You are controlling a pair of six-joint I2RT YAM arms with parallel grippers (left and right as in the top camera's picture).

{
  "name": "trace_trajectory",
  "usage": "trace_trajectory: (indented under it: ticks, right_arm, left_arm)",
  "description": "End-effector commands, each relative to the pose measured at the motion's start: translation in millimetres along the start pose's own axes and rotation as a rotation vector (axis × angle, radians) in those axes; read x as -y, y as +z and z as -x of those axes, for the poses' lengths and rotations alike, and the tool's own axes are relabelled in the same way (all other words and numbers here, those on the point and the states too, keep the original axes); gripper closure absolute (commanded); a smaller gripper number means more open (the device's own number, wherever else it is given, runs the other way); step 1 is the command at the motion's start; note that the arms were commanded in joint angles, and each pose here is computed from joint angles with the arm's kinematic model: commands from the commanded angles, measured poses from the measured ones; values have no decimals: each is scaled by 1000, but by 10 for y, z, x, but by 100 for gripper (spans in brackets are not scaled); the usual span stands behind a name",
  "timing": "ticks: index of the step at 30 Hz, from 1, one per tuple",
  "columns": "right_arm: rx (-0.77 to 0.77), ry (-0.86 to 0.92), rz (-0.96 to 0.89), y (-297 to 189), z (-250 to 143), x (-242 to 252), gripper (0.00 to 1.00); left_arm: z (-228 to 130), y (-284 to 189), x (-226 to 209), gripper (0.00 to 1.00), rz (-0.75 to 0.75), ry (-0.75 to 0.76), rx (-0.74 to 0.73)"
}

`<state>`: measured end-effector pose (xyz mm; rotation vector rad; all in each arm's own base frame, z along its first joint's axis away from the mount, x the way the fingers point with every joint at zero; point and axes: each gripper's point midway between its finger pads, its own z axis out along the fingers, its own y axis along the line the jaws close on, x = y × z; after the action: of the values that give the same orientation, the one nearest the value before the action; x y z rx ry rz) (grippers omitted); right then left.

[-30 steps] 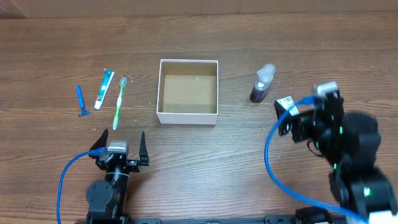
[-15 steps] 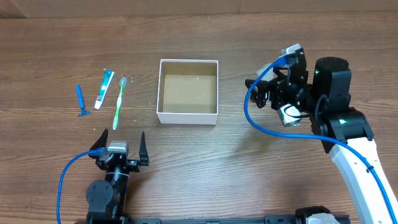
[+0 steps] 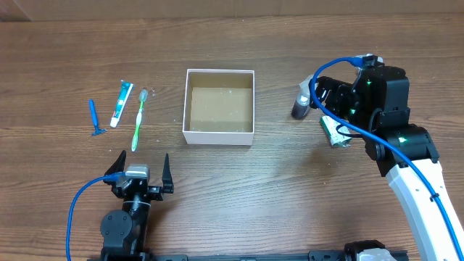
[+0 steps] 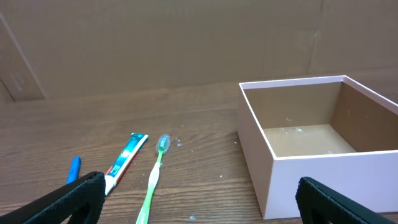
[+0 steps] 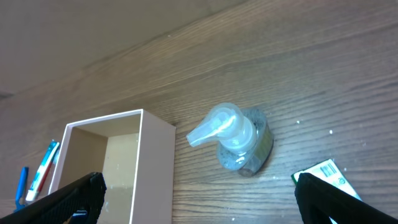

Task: Pack container
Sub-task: 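Move the right gripper over the soap pump bottle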

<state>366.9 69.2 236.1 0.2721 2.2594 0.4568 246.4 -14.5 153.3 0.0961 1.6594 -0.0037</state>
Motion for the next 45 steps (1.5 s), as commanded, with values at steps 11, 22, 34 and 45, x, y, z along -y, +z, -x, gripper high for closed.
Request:
trace_trajectory:
  ticks: [11, 22, 34, 45]
  right_arm:
    - [72, 124, -60, -167, 371, -43, 0]
    - [-113, 202, -217, 115, 695, -58, 0]
    - [-230, 285, -334, 807, 395, 247, 0]
    - [-308, 368, -406, 974, 133, 386, 0]
  left_arm:
    - [-18, 3, 35, 0, -18, 12, -5]
    - [-18, 3, 35, 0, -18, 12, -5]
    - [-18, 3, 35, 0, -18, 12, -5]
    - [-18, 3, 35, 0, -18, 12, -5]
